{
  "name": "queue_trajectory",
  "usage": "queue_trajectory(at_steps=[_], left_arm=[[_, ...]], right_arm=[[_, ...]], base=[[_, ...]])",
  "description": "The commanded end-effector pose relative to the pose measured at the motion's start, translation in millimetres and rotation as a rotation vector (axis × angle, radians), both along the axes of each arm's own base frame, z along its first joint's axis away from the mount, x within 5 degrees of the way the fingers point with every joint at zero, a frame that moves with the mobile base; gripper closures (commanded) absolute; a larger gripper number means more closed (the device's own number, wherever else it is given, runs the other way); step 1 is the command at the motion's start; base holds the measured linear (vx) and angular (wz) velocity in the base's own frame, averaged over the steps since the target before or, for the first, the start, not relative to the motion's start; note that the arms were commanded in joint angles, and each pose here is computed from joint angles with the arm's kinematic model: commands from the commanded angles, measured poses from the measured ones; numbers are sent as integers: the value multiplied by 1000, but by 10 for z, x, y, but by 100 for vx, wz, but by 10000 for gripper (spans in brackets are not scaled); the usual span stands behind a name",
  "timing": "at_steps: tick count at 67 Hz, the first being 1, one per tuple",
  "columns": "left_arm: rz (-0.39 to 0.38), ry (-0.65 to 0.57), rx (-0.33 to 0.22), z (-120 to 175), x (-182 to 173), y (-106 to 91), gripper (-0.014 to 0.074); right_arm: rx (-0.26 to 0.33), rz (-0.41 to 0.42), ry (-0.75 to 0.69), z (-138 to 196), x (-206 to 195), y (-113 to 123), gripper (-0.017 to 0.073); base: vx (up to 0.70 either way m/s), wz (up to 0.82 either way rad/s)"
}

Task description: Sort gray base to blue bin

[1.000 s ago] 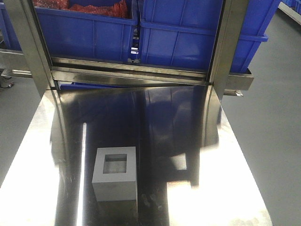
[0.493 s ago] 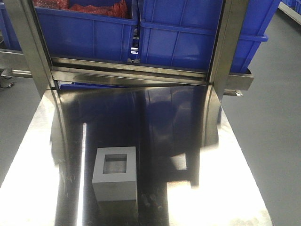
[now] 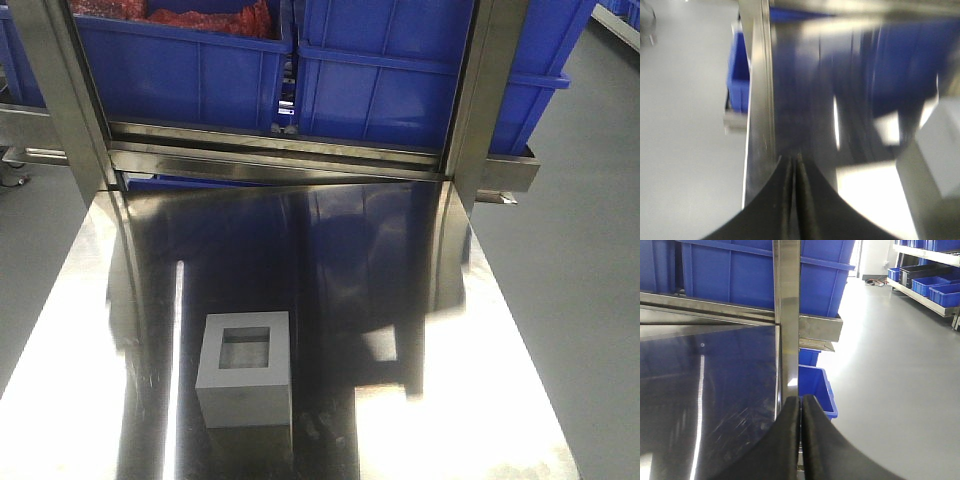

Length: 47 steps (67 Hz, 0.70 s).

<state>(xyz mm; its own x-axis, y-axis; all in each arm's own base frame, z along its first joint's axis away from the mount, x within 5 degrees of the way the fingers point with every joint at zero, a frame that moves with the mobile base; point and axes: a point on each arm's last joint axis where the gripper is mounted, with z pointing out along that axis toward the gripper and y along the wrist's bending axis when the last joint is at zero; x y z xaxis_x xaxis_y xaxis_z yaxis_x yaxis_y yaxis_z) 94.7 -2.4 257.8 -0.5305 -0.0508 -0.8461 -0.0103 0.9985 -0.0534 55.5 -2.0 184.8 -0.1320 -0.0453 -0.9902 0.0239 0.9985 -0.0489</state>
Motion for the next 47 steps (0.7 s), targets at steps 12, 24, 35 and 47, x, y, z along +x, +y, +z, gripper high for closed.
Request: queue_trajectory(at_steps=[12, 24, 35, 47], left_arm=[[5, -77, -31, 135, 112, -13, 600], [5, -85, -31, 141, 116, -13, 568], [5, -92, -30, 149, 118, -13, 460], [3, -94, -28, 151, 119, -13, 285]], right_arm=[[-18, -3, -83, 60, 3, -1, 564], [-18, -3, -83, 60, 3, -1, 564], [-18, -3, -83, 60, 3, -1, 564], [-17, 14, -83, 60, 3, 8, 564]], base=[[0, 0], [0, 0], [0, 0], [0, 0]])
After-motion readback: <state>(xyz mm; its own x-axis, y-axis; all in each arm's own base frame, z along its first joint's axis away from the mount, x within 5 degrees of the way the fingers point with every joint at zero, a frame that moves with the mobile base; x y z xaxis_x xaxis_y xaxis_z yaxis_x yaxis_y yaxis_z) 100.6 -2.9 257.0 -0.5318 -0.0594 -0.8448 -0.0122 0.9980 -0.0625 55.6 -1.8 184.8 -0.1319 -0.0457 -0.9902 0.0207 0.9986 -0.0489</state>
